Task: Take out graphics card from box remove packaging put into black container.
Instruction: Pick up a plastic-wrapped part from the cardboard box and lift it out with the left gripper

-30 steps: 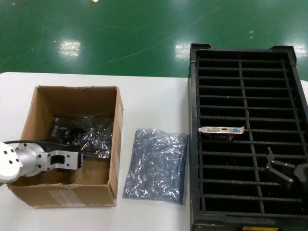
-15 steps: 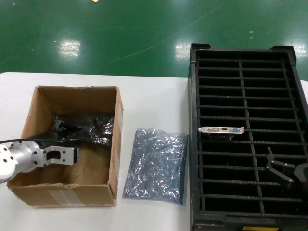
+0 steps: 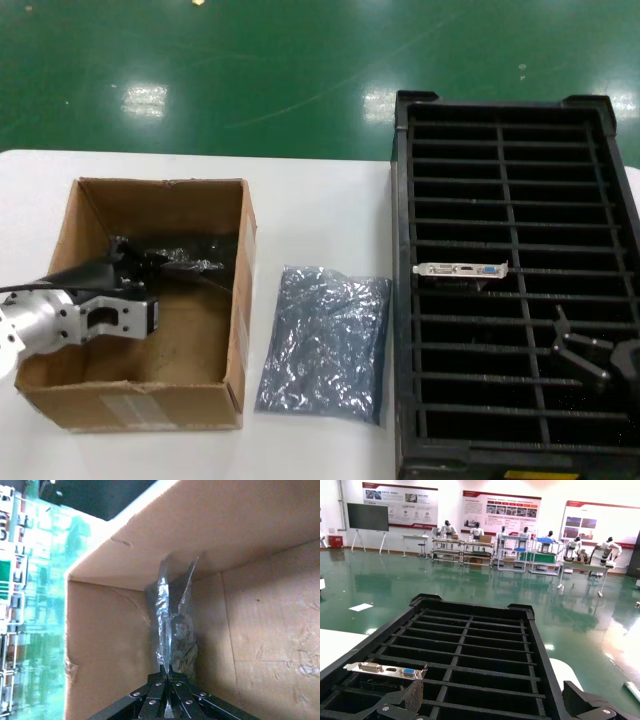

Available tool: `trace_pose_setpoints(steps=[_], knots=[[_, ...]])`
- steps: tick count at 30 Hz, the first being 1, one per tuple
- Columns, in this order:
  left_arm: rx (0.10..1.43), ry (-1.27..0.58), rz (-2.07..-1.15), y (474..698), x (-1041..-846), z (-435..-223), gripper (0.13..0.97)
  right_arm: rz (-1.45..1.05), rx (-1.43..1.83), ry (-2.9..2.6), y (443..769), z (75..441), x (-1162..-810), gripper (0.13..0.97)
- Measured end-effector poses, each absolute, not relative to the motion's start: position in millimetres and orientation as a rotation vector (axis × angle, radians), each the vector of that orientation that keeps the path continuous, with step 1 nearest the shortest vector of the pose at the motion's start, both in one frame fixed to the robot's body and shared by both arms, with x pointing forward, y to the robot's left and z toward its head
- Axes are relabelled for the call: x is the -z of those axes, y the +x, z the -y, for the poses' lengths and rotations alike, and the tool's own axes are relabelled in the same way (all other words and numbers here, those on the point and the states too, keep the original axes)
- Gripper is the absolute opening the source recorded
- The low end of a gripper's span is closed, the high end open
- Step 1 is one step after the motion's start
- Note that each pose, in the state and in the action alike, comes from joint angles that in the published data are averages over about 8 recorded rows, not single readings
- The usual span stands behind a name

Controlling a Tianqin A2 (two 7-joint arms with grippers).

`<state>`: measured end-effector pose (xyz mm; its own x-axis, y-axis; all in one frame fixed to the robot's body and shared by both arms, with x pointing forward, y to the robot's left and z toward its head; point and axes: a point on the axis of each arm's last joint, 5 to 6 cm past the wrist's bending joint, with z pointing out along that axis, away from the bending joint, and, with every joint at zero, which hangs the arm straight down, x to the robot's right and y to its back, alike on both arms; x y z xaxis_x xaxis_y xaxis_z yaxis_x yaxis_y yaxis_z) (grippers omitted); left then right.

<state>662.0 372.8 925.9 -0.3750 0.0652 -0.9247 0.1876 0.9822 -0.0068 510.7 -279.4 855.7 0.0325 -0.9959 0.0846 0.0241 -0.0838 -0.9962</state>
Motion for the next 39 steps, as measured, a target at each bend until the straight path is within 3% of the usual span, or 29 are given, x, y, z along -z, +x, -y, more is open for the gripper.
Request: trace_pose_setpoints(steps=[20, 39], knots=[[0.145, 0.188, -1.808, 630, -959.9, -375, 0.14, -1.127, 1.256, -1.27, 511, 279, -856, 0.966], [0.2, 0.192, -1.613, 554, -996.9, -370, 0.14, -1.127, 1.256, -1.27, 511, 279, -856, 0.966]])
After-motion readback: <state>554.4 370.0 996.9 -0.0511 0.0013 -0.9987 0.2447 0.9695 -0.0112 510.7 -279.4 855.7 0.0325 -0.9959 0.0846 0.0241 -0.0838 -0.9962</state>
